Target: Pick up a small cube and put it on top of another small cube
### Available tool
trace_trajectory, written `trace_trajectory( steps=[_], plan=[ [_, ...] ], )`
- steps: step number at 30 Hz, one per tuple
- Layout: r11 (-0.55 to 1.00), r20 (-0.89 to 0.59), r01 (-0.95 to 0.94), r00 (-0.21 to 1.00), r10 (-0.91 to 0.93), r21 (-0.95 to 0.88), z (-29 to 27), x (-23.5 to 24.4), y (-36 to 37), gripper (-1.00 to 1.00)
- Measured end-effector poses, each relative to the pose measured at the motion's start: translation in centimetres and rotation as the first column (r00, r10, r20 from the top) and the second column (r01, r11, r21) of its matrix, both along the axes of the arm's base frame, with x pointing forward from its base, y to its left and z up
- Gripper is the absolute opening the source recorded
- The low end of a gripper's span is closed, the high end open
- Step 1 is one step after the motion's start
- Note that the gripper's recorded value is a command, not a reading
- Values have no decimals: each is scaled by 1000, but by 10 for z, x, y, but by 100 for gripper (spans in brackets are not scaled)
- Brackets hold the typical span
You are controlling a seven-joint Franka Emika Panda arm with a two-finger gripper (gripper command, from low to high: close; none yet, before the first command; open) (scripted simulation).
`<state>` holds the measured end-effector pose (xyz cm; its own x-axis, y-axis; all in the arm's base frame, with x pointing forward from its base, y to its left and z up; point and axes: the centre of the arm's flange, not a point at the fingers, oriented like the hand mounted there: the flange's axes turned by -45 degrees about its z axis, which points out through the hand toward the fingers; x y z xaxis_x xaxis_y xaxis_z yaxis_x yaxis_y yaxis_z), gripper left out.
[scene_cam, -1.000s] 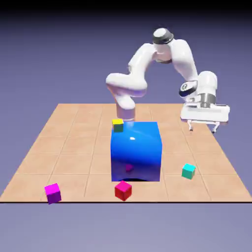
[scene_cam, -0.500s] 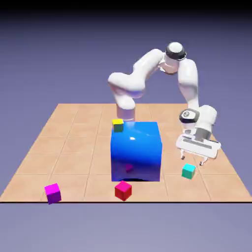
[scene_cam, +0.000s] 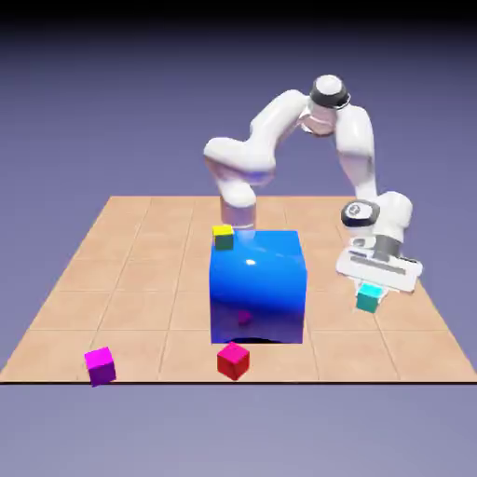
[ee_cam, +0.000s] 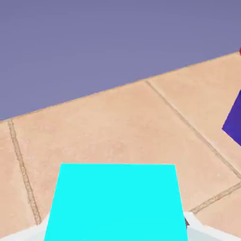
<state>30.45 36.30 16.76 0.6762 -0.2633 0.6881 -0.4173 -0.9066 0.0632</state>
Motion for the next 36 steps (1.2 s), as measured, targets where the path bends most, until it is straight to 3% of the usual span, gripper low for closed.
trace_trajectory(
  steps=[16, 26, 36],
  plan=[
    [958, -85, -272, 961, 265, -86, 56, 100, -49, -100],
    [990, -64, -130, 990, 127, -47, 69, 186, -170, -100],
    [998, -21, 45, 999, -46, -44, 77, 226, -318, -100]
  ],
)
